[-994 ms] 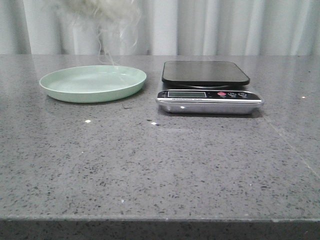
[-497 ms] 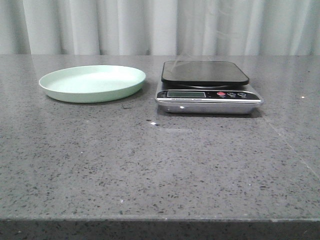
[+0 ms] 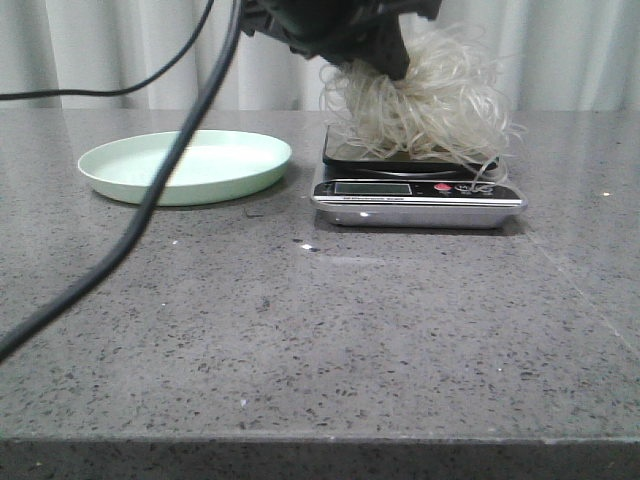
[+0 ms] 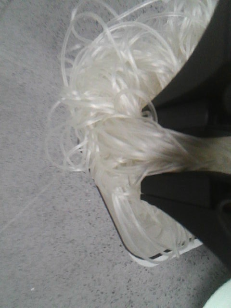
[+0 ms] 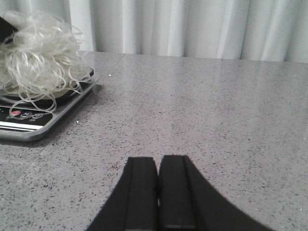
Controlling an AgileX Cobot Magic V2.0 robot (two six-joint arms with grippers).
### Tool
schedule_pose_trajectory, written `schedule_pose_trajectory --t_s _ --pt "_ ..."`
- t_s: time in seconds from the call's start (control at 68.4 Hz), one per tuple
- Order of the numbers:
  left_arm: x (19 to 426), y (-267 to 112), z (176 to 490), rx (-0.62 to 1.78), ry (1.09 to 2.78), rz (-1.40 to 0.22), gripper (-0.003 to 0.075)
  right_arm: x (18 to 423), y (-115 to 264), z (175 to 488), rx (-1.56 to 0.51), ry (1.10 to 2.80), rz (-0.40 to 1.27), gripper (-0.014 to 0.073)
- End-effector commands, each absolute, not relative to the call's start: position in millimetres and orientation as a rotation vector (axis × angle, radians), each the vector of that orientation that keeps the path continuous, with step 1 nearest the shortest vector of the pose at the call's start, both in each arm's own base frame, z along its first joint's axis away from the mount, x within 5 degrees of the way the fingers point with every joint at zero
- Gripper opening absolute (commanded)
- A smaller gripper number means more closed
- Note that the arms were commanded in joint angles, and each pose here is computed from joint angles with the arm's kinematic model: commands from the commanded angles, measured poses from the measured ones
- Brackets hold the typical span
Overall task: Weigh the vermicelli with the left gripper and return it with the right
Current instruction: 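Lower the vermicelli onto the scale platform, open and withdraw left gripper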
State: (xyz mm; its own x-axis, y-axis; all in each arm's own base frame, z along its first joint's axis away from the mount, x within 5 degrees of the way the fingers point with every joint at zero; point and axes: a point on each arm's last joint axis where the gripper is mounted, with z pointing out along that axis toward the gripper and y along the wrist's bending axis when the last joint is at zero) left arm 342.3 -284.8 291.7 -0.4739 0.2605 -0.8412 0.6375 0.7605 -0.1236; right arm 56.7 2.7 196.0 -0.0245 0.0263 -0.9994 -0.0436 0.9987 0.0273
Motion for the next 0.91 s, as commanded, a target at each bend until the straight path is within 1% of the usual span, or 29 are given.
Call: schedule_pose_trajectory --t_s 0.0,0.132,0.219,0.234,0.249,0.263,0.278,0.292,0.307,0.322,0.336,0.351,0.366,0.38,0.395,0.409,0.424,0.439,0.453,0.468,0.483,0.497,0.526,0.629,0.746,0.79,0.833,0.848,0.892 --pt "341.8 -284.8 328.3 0.598 1.919 -0.582 0.0145 54.9 2.1 206.8 -0.009 1.489 0.052 0.0151" --pt "341.8 -285.0 327.1 0.601 1.926 -0.581 0.0157 54.9 2.1 206.9 -0.009 1.488 0.052 0.0151" --pt "341.5 -284.7 328.0 0.601 1.924 -0.582 0.0191 54.9 2.1 206.9 -0.009 1.488 0.052 0.0151" --pt "341.5 -284.7 328.0 0.601 1.924 -0.582 0.0212 54.9 2.1 206.9 -0.009 1.488 0.052 0.0151" --pt "341.5 -284.7 328.0 0.601 1.924 -0.582 0.0212 54.9 2.1 206.9 -0.009 1.488 0.052 0.0151" --pt "341.5 -284.7 328.0 0.601 1.924 -0.582 0.0237 54.9 2.1 206.9 -0.009 1.488 0.052 0.0151" --pt "341.4 -284.7 327.8 0.602 1.926 -0.582 0.0237 54.9 2.1 206.9 -0.009 1.488 0.052 0.0151" --pt "341.3 -284.7 327.6 0.603 1.928 -0.582 0.0265 54.9 2.1 206.9 -0.009 1.488 0.052 0.0151" --pt "341.3 -284.7 327.6 0.603 1.928 -0.582 0.0265 54.9 2.1 206.9 -0.009 1.488 0.052 0.0151" --pt "340.7 -284.4 328.0 0.606 1.932 -0.582 0.0298 54.9 2.1 206.9 -0.009 1.488 0.052 0.0151" --pt "340.7 -284.4 328.0 0.606 1.932 -0.582 0.0298 54.9 2.1 206.9 -0.009 1.488 0.052 0.0151" --pt "340.6 -284.4 327.9 0.606 1.933 -0.582 0.0333 54.9 2.1 206.9 -0.009 1.488 0.052 0.0151" --pt "340.6 -284.4 327.9 0.606 1.933 -0.582 0.0333 54.9 2.1 206.9 -0.009 1.488 0.052 0.0151" --pt "340.1 -284.2 328.4 0.608 1.934 -0.582 0.0369 54.9 2.1 206.9 -0.009 1.488 0.052 0.0151" --pt "340.1 -284.2 328.4 0.608 1.934 -0.582 0.0369 54.9 2.1 206.9 -0.009 1.488 0.052 0.0151" --pt "339.5 -283.8 329.3 0.609 1.936 -0.583 0.0404 54.9 2.1 206.9 -0.009 1.488 0.052 0.0151" --pt "339.5 -283.8 329.3 0.609 1.936 -0.583 0.0404 54.9 2.1 206.9 -0.009 1.488 0.052 0.0151" --pt "339.0 -283.4 330.5 0.609 1.933 -0.584 0.0435 54.9 2.1 206.9 -0.009 1.488 0.052 0.0151" --pt "339.0 -283.4 330.5 0.609 1.933 -0.584 0.0435 54.9 2.1 206.9 -0.009 1.488 0.052 0.0151" --pt "338.1 -282.8 332.2 0.610 1.933 -0.585 0.0461 54.9 2.1 207.2 -0.009 1.487 0.052 0.0151" --pt "338.1 -282.8 332.2 0.610 1.933 -0.585 0.0461 54.9 2.1 207.2 -0.009 1.487 0.052 0.0151" --pt "337.1 -282.0 334.6 0.609 1.929 -0.586 0.0482 54.8 2.1 207.6 -0.009 1.483 0.052 0.0151" --pt "336.0 -281.3 336.9 0.609 1.925 -0.588 0.0495 54.8 2.1 207.6 -0.009 1.483 0.052 0.0151" --pt "331.3 -277.4 348.3 0.610 1.900 -0.587 0.0502 54.8 2.1 207.6 -0.009 1.483 0.052 0.0151" --pt "322.4 -268.8 368.6 0.619 1.856 -0.577 0.0502 54.8 2.1 207.6 -0.009 1.483 0.052 0.0151" --pt "316.5 -262.5 379.6 0.639 1.836 -0.555 0.0502 54.8 2.1 207.6 -0.009 1.483 0.052 0.0151" --pt "313.9 -259.7 383.7 0.650 1.833 -0.543 0.0502 54.8 2.1 207.6 -0.009 1.483 0.052 0.0151" --pt "309.3 -255.5 391.1 0.664 1.818 -0.527 0.0502 54.8 2.1 207.6 -0.009 1.483 0.052 0.0151" --pt "306.1 -252.8 395.0 0.677 1.817 -0.516 0.0502 54.8 2.1 207.6 -0.009 1.483 0.052 0.0151"
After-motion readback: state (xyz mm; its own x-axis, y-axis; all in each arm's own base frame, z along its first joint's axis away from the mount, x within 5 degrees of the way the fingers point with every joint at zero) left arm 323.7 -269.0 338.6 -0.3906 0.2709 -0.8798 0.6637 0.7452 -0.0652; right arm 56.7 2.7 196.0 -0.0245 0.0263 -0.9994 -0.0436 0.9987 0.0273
